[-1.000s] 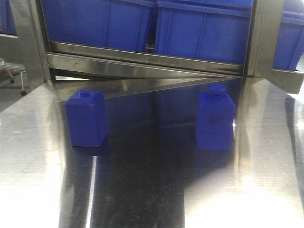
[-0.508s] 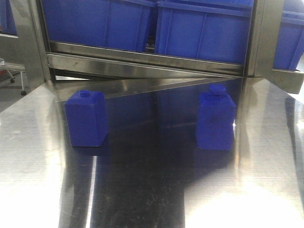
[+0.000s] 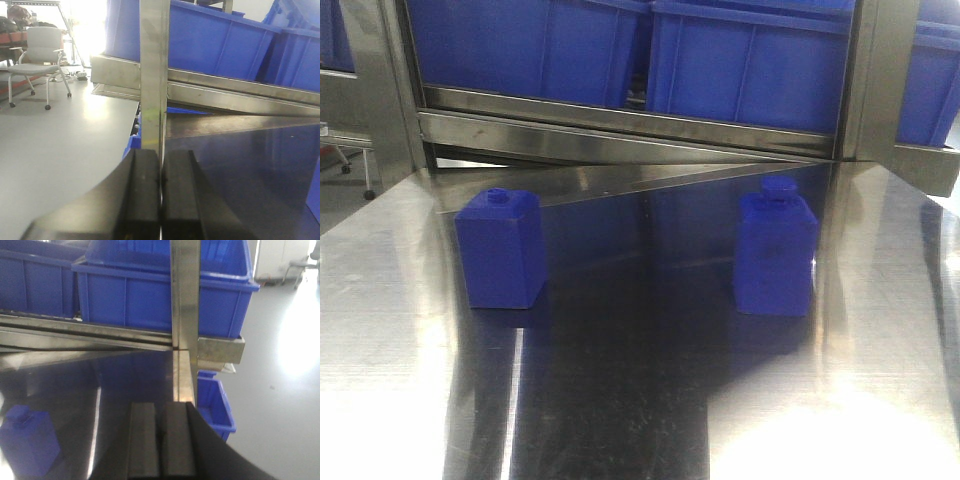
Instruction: Pick and sort blue part to right shelf
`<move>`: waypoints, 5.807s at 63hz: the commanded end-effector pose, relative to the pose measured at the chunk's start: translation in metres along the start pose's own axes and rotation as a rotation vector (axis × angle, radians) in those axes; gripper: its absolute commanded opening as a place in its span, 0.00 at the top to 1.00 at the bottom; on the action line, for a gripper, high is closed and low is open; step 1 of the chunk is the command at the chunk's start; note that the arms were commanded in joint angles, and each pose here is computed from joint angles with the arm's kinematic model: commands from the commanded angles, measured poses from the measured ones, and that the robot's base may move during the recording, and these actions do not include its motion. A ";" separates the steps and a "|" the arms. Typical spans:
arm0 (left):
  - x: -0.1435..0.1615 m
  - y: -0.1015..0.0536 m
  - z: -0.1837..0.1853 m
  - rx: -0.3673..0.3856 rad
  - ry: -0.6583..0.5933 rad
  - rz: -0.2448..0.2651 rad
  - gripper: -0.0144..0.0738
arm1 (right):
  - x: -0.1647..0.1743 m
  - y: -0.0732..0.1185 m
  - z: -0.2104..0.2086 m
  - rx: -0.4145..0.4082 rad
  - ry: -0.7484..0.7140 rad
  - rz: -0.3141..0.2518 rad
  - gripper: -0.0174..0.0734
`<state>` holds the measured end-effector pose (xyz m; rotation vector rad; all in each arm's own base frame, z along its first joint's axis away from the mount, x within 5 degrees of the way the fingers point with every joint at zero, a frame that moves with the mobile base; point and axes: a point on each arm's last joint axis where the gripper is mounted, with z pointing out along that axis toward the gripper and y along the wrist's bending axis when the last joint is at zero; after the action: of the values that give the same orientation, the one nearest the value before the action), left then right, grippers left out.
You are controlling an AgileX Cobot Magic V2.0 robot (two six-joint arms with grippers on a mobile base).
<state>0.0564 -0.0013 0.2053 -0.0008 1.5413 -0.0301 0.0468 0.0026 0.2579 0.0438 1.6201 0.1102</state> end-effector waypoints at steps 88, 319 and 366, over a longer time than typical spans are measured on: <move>-0.002 0.001 -0.001 -0.009 -0.084 -0.009 0.70 | -0.074 0.114 0.190 0.083 0.980 0.077 0.13; -0.002 0.001 -0.001 -0.009 -0.084 -0.009 0.70 | -0.066 0.014 0.133 -0.009 0.309 0.013 0.37; -0.002 0.001 -0.001 -0.009 -0.084 -0.009 0.70 | -0.096 0.012 0.056 -0.027 0.019 -0.049 0.37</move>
<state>0.0564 -0.0013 0.2053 -0.0008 1.5413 -0.0301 0.1072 0.0086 0.3339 -0.0078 1.7524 0.1074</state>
